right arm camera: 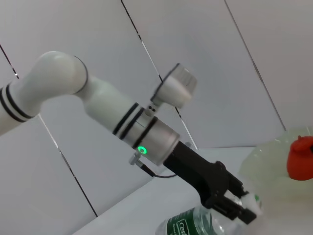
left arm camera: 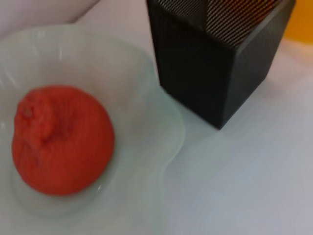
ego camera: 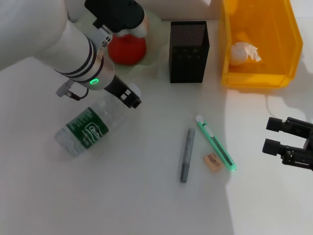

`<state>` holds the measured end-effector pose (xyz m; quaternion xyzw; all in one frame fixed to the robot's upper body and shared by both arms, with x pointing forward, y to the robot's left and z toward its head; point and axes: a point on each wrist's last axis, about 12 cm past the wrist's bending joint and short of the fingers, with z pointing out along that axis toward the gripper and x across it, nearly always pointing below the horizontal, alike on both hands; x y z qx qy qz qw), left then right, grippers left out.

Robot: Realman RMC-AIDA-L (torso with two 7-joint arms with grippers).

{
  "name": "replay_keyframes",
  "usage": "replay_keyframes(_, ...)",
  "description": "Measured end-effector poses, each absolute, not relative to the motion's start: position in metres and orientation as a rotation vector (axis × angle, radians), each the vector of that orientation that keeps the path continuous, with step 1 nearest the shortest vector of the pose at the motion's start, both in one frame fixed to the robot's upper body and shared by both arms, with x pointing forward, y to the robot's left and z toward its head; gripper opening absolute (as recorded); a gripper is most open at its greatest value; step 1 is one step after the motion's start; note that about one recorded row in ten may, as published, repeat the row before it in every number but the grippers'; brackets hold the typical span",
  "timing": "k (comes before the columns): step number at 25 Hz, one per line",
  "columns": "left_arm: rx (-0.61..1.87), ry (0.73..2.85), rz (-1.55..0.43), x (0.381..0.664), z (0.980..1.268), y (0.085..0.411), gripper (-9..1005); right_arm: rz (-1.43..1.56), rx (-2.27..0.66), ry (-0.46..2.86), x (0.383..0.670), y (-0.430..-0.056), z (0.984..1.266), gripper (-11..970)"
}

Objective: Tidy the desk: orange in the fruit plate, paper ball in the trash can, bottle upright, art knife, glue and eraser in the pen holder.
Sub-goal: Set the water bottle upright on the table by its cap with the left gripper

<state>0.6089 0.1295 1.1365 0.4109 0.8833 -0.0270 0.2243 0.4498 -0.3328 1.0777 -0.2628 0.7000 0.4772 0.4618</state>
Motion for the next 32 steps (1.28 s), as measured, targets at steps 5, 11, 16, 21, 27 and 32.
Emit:
replay_keyframes(5,1.080,2.340,-0.206,0.596,1.160,0.140,447,1.173,-0.642,1.722,0.449,-0.333,1.077,768)
replay_keyframes(11,1.029,2.292,-0.395,0.592,1.172,0.157,446,1.174,-0.643,1.720,0.450,-0.332,1.077,769)
replay_keyframes(16,0.941,2.210,-0.591,0.583,1.171,0.186,445,1.167,-0.642,1.726,0.452,-0.332,1.077,769)
replay_keyframes(21,0.880,2.143,-0.659,0.577,1.168,0.202,443,1.176,-0.630,1.719,0.455,-0.329,1.076,769)
replay_keyframes(27,0.831,2.025,-0.742,0.566,1.161,0.218,440,1.187,-0.616,1.712,0.463,-0.322,1.075,769)
replay_keyframes(32,0.754,1.921,-0.827,0.561,1.149,0.238,441,1.191,-0.607,1.722,0.469,-0.316,1.072,769)
